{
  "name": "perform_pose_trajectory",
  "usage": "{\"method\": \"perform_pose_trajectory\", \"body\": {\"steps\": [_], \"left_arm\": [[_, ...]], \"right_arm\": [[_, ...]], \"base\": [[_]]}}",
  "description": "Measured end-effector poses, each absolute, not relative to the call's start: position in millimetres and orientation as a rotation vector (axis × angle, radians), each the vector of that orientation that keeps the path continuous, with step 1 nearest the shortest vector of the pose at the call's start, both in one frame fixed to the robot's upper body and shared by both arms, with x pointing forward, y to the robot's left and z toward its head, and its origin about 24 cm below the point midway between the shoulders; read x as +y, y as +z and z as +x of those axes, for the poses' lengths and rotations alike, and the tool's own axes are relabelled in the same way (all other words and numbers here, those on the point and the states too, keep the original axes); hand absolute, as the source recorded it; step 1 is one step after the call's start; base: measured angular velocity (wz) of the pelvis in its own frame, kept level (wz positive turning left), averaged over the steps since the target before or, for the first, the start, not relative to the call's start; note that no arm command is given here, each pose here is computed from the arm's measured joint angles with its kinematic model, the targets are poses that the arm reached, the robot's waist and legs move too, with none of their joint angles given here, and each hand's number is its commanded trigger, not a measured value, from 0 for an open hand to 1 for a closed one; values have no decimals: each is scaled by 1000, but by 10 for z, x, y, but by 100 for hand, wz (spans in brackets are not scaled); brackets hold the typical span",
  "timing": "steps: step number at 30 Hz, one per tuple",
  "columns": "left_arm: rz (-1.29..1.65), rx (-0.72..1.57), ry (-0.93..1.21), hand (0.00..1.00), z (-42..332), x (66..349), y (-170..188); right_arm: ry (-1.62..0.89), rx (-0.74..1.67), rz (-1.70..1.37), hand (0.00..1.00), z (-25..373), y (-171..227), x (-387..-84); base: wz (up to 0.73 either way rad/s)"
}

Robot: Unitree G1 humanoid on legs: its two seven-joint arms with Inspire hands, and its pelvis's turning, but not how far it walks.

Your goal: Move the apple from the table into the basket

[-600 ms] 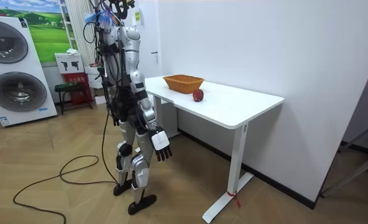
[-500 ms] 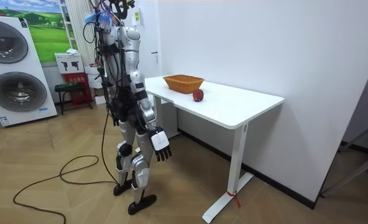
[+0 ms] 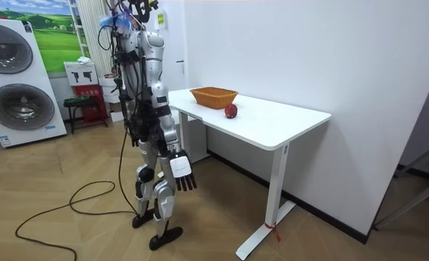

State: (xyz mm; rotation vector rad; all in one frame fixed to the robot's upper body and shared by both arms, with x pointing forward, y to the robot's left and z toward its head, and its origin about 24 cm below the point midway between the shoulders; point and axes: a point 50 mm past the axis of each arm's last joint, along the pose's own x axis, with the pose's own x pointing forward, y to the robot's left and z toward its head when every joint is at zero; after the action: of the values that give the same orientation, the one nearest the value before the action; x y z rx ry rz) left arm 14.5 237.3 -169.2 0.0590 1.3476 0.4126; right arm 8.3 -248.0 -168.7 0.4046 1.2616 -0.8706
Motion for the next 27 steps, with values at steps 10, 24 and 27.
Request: {"method": "perform_pose_trajectory", "body": {"steps": [10,24,27], "left_arm": [[49,1379,534,0,-68,2529,-1652],[142,1335,553,0,-27,2736,-1561],[162,1311,515,0,77,2704,-1566]], "right_arm": [[-1677,832,1020,0,66,-1539,-2873],[-1935,441,711,0,654,-689,-3655],[-1888,292,394,0,887,-321,-3769]], "base": [[0],[-2],[3]]}}
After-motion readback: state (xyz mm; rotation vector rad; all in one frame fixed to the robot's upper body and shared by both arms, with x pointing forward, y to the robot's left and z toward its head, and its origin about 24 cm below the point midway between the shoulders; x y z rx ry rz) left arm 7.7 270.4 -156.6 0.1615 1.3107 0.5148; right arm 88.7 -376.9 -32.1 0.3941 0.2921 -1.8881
